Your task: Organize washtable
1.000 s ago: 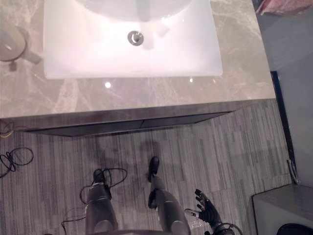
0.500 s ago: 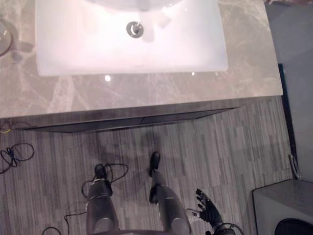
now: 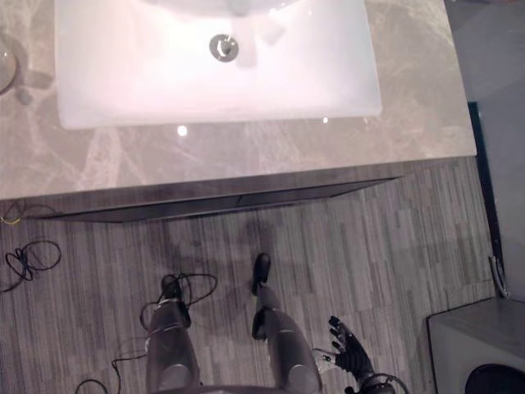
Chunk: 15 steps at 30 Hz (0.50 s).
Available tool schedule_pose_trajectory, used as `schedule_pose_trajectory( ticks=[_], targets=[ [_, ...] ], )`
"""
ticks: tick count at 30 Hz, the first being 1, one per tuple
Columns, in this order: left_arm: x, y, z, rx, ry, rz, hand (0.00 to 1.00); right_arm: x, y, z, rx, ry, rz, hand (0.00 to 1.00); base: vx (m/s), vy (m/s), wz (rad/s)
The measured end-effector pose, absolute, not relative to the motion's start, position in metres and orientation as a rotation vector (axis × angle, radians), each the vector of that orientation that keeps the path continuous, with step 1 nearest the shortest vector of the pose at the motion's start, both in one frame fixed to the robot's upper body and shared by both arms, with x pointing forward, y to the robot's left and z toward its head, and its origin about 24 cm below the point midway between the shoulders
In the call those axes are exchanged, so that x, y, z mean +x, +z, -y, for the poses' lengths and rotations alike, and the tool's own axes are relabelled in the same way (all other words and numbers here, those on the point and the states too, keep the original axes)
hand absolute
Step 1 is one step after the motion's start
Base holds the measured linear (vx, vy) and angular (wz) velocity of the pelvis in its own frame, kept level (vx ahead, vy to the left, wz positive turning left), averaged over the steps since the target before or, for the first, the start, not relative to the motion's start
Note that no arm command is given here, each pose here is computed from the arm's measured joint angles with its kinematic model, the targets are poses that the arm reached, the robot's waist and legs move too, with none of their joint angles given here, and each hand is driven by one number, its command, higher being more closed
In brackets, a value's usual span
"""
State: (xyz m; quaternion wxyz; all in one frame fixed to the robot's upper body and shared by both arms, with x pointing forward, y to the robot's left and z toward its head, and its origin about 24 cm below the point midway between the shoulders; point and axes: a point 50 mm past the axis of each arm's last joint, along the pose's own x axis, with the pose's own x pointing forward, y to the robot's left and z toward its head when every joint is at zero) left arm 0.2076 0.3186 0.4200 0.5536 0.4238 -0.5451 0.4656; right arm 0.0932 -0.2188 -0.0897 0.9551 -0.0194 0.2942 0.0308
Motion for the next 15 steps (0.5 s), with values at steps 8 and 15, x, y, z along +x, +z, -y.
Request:
schedule_pose_trajectory(
  ticks=[8,15],
  targets=[
    [0.2043,0.4175,-0.3216,0.996,1.114,1.286,1.0,0.0942,-0.0887,0.2183,-0.038,0.063,-0.59,0.0,0.0,0.0,0.0],
    [0.2062,0.4127,-0.3237,0.955,1.122,1.278,1.0,0.0943,-0.0887,0.2187,-0.04,0.057,-0.59,0.0,0.0,0.0,0.0]
  ],
)
